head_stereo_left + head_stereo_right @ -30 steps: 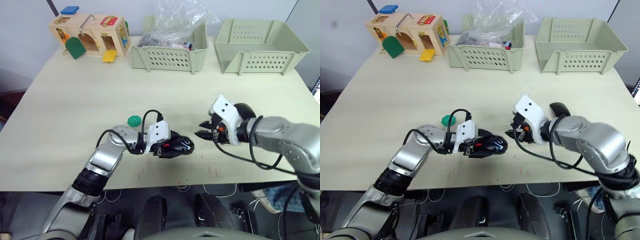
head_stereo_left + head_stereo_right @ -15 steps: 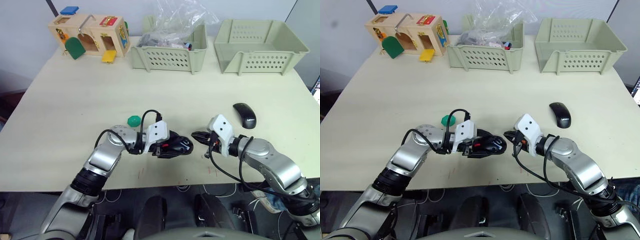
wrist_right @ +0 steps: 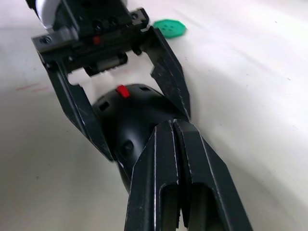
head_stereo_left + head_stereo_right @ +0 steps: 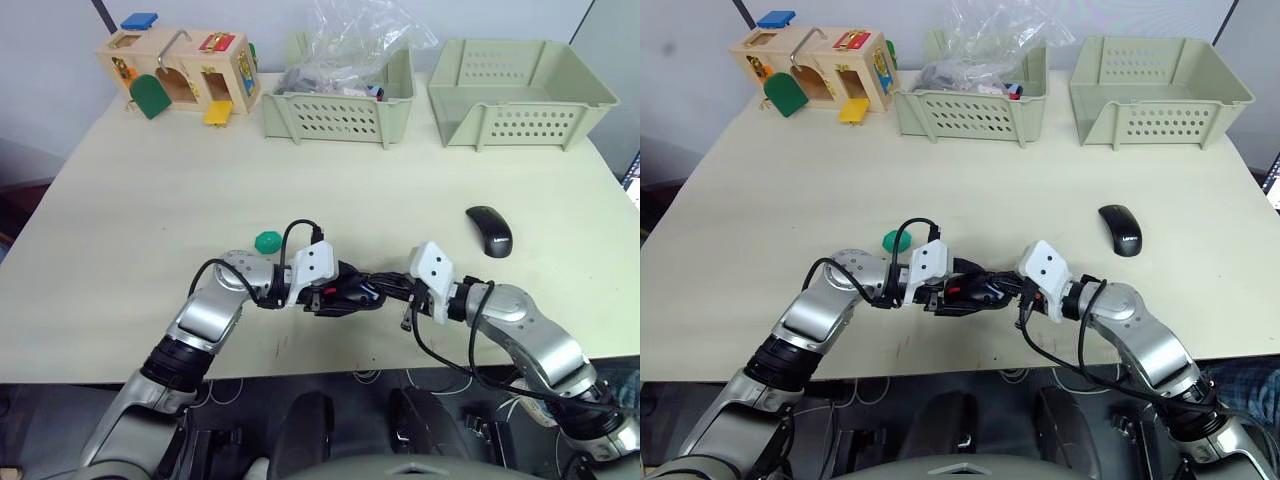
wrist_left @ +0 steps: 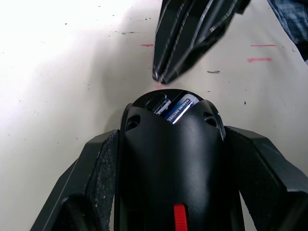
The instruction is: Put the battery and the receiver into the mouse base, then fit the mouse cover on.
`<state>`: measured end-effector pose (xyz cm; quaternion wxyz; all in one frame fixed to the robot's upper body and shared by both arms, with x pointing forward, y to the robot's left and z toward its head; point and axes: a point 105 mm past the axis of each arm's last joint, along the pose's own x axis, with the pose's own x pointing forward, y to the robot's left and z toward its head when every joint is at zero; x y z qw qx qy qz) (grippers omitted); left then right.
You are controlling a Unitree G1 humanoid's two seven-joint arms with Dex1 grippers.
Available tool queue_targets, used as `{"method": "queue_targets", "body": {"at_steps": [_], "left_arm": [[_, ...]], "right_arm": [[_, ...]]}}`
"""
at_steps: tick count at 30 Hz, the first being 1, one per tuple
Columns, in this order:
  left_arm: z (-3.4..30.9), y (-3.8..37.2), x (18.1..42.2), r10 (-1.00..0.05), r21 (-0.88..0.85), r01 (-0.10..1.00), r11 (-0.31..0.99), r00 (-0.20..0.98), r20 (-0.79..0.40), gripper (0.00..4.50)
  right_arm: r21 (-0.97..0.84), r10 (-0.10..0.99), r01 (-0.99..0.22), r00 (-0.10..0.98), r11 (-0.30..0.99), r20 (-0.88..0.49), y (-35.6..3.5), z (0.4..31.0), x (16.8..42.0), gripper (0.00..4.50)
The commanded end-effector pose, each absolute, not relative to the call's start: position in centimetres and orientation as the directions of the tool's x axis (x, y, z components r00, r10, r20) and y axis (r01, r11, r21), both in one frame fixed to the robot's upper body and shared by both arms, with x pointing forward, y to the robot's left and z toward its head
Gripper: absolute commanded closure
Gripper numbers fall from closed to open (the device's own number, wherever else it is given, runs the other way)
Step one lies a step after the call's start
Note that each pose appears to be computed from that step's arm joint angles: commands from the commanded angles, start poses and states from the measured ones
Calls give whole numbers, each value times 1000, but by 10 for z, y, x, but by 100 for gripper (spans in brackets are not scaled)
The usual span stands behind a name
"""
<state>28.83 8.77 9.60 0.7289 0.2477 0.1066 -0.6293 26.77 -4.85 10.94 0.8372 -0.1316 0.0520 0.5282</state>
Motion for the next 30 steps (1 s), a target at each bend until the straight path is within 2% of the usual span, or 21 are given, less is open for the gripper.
{"method": "queue_targets", "body": {"at_steps": [1,30], "left_arm": [[94,94,288,-853,228,969,94,196,-483,158],[97,94,287,-854,227,970,91,194,-483,158]], "right_arm": [[-202,884,-901,421,383,-203,-46,115,265,445],[-191,863,-892,448,411,-235,-45,100,278,445]]}}
